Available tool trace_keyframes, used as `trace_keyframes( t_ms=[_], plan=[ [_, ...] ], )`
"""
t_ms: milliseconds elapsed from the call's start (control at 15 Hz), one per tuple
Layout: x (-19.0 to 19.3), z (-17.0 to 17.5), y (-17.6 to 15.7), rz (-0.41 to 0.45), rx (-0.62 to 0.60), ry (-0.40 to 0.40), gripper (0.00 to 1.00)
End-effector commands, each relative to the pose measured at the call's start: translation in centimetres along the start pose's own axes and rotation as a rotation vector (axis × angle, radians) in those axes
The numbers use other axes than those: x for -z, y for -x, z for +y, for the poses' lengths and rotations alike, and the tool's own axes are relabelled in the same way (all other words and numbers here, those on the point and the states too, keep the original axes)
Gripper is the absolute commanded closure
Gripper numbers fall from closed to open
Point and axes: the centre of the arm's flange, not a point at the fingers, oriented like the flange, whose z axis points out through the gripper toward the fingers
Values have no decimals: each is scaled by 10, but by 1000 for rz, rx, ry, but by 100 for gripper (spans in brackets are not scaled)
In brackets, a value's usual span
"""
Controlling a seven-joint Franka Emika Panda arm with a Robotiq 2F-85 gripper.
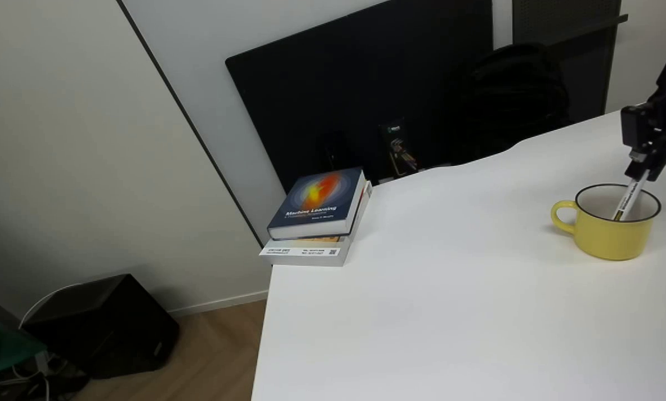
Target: Pick the marker from the cup and put it on the table
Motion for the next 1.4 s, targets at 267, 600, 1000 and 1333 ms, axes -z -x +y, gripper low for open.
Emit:
trace_keyframes(
  t_ms=[267,600,1000,1333],
  plan=[
    [19,-32,-19,-3,29,51,95],
    [37,-59,-23,6,59,101,95],
    [68,-93,-23,-2,93,155,95],
    [97,-116,-7,-69,83,222,95]
  ],
)
